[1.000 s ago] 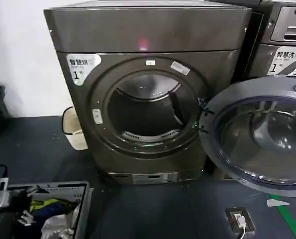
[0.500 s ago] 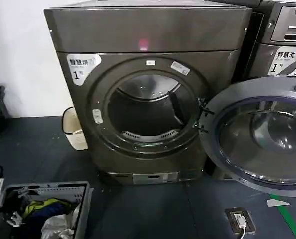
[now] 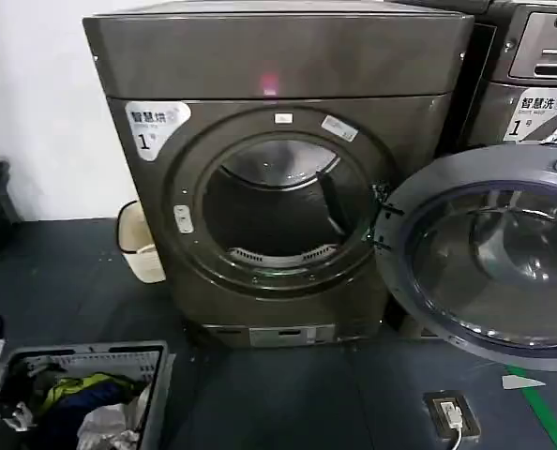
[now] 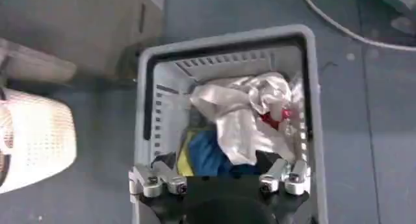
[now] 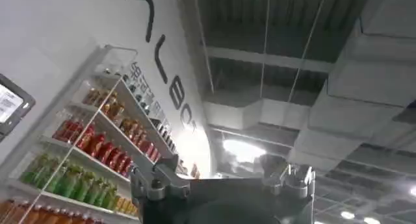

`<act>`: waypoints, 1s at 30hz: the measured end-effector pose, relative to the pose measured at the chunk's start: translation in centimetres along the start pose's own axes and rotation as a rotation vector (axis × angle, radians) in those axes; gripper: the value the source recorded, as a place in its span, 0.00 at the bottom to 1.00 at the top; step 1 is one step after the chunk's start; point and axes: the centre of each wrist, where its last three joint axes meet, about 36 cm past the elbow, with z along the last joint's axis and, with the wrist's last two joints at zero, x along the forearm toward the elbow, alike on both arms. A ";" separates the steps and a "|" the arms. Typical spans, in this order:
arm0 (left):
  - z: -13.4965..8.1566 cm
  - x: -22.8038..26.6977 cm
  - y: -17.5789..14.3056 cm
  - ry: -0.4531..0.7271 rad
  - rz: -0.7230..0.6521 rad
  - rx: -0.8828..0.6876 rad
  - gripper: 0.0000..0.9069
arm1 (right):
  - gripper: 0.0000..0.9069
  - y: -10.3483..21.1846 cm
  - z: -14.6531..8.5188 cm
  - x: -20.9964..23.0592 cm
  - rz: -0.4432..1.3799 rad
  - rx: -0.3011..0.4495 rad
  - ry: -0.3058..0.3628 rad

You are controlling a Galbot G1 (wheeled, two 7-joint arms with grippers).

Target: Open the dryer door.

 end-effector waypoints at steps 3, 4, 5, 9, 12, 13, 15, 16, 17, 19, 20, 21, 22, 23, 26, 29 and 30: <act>0.1 0.3 0.1 0.014 0.012 -0.011 1.00 | 1.00 0.0 0.1 0.0 0.000 -0.001 0.002; 0.0 0.4 0.1 0.017 0.016 -0.015 1.00 | 1.00 0.0 0.1 0.0 0.000 0.000 0.003; 0.0 0.4 0.1 0.020 0.020 -0.018 1.00 | 1.00 0.0 0.2 0.0 0.000 -0.001 0.004; 0.0 0.5 0.1 0.018 0.015 -0.021 1.00 | 1.00 -0.1 0.3 -0.1 -0.001 0.000 0.005; -0.2 0.5 0.0 0.010 0.012 -0.020 1.00 | 1.00 0.0 0.4 -0.1 -0.004 -0.001 0.005; -0.2 0.4 0.0 0.008 0.013 -0.019 1.00 | 1.00 0.1 0.4 -0.1 -0.005 -0.001 0.005; -0.2 0.4 0.0 0.007 0.012 -0.016 1.00 | 1.00 0.0 0.4 -0.1 -0.005 -0.002 0.007; 0.0 0.4 0.0 0.010 0.011 -0.014 1.00 | 1.00 0.0 0.5 -0.2 -0.005 -0.002 0.007; 0.1 0.5 0.1 0.013 0.010 -0.013 1.00 | 1.00 0.0 0.4 -0.2 -0.004 -0.001 0.006; 0.2 0.5 0.1 0.016 0.009 -0.013 1.00 | 1.00 -0.1 0.4 -0.2 -0.002 -0.002 0.004; 0.2 0.5 0.1 0.017 0.009 -0.014 1.00 | 1.00 -0.1 0.4 -0.2 -0.002 -0.002 0.004; 0.3 0.5 0.1 0.018 0.010 -0.014 1.00 | 1.00 0.0 0.4 -0.2 -0.002 -0.002 0.003; 0.3 0.5 0.1 0.018 0.011 -0.014 1.00 | 1.00 0.0 0.4 -0.2 -0.002 -0.002 0.003; 0.3 0.4 0.1 0.021 0.014 -0.021 1.00 | 1.00 -0.1 0.4 -0.2 0.000 -0.001 0.003; 0.6 0.5 0.2 0.037 0.017 -0.044 1.00 | 1.00 -0.2 0.4 -0.2 0.005 0.003 0.005; 0.5 0.5 0.2 0.041 0.014 -0.055 1.00 | 1.00 -0.2 0.4 -0.2 0.005 0.004 0.004; 0.5 0.5 0.2 0.041 0.016 -0.056 1.00 | 1.00 -0.2 0.4 -0.2 0.005 0.004 0.003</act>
